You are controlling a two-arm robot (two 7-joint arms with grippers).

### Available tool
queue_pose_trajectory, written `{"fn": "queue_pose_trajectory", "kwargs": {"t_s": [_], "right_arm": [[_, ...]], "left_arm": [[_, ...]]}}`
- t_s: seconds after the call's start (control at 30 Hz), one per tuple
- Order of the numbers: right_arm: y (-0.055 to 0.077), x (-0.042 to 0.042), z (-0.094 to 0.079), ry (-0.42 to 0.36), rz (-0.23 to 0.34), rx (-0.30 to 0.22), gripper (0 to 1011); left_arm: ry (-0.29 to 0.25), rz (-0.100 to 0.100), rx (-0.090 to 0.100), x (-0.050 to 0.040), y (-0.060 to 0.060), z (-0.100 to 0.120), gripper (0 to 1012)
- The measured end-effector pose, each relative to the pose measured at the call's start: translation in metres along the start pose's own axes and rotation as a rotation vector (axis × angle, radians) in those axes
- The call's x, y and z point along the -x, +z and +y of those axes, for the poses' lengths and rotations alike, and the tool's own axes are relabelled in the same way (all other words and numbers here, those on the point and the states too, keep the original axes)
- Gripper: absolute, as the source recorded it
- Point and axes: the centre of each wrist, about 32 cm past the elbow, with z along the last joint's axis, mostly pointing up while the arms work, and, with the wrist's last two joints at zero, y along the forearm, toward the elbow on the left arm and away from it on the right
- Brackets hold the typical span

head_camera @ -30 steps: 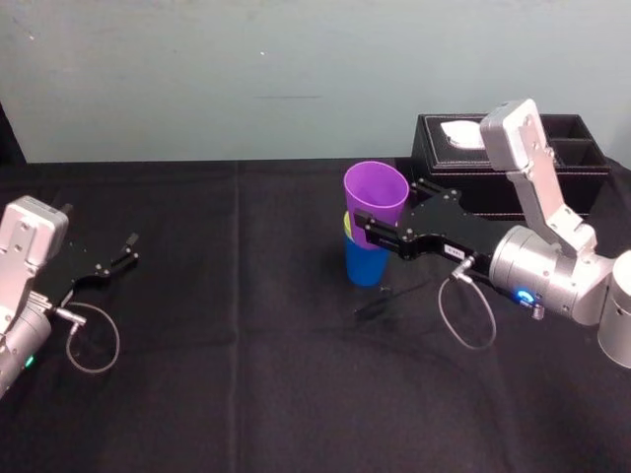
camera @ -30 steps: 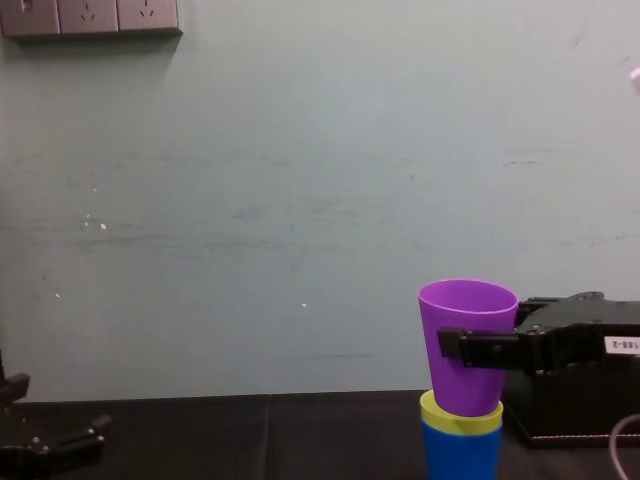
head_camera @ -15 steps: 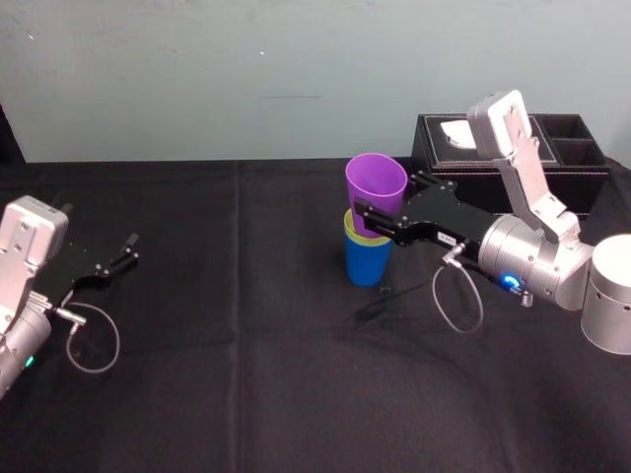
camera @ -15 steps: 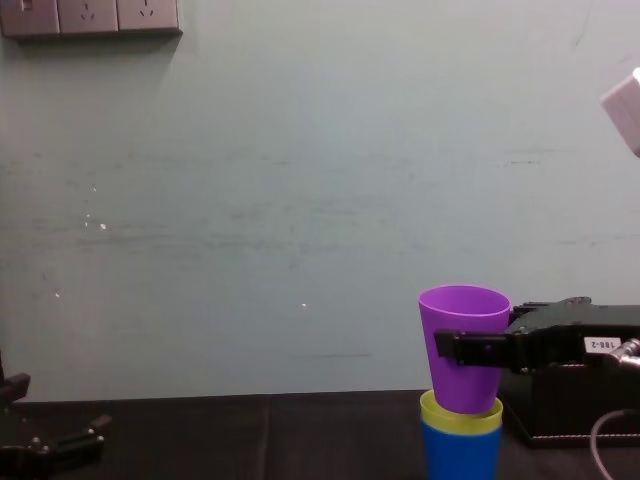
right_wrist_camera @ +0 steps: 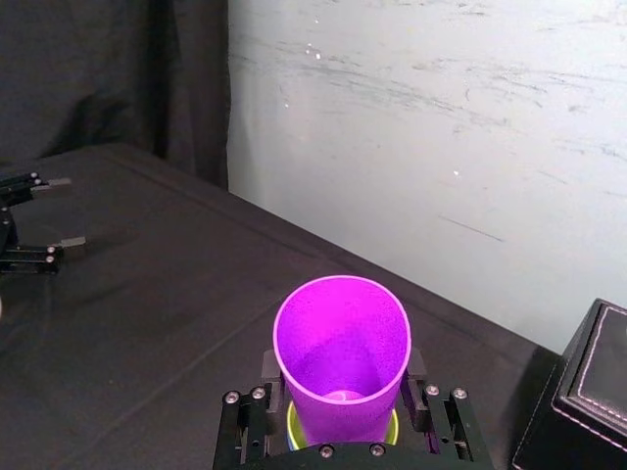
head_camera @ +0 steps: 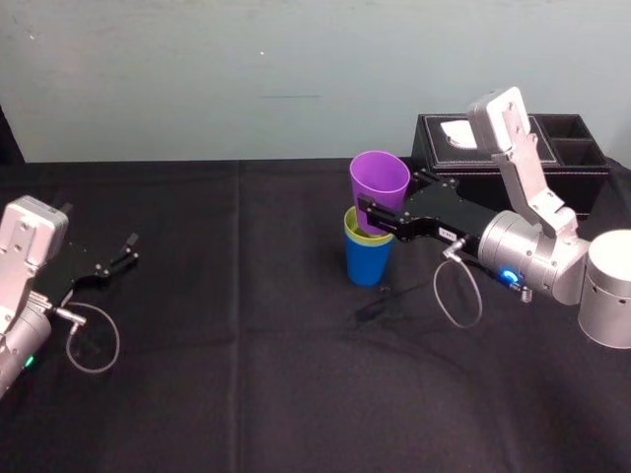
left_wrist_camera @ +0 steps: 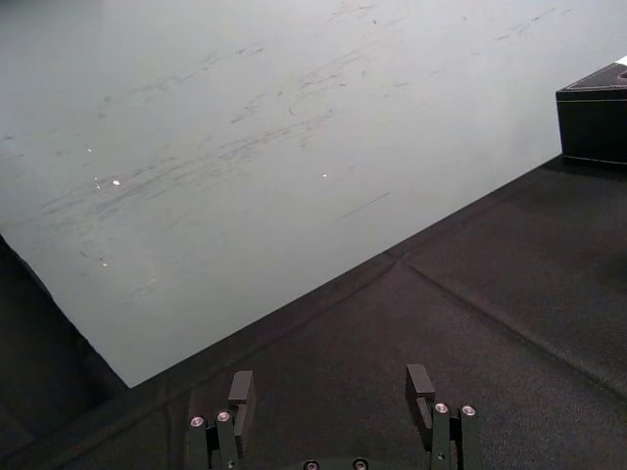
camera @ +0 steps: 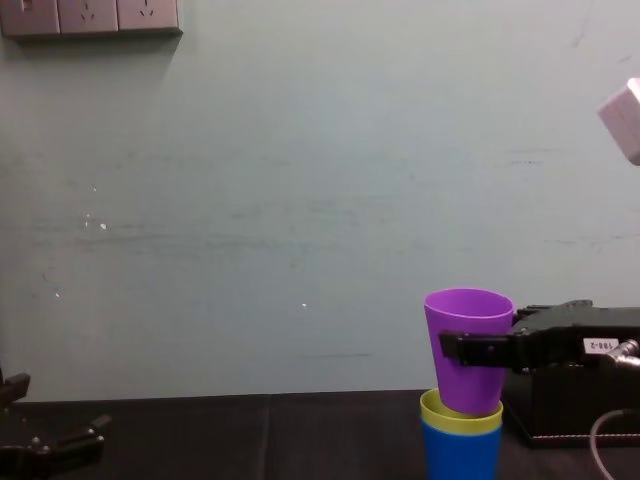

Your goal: Stack the three plastic cups sequentially using one hand.

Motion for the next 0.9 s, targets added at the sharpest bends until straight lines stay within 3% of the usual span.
{"fn": "queue_pose_trajectory", "kwargs": {"t_s": [0.9], "right_arm": [[-0.014,-0.0024,0.011,0.013,0.023,0.024,719]], "left_arm": [[0.0,0.0,0.0,0.0,0.0,0.0,1010]]}}
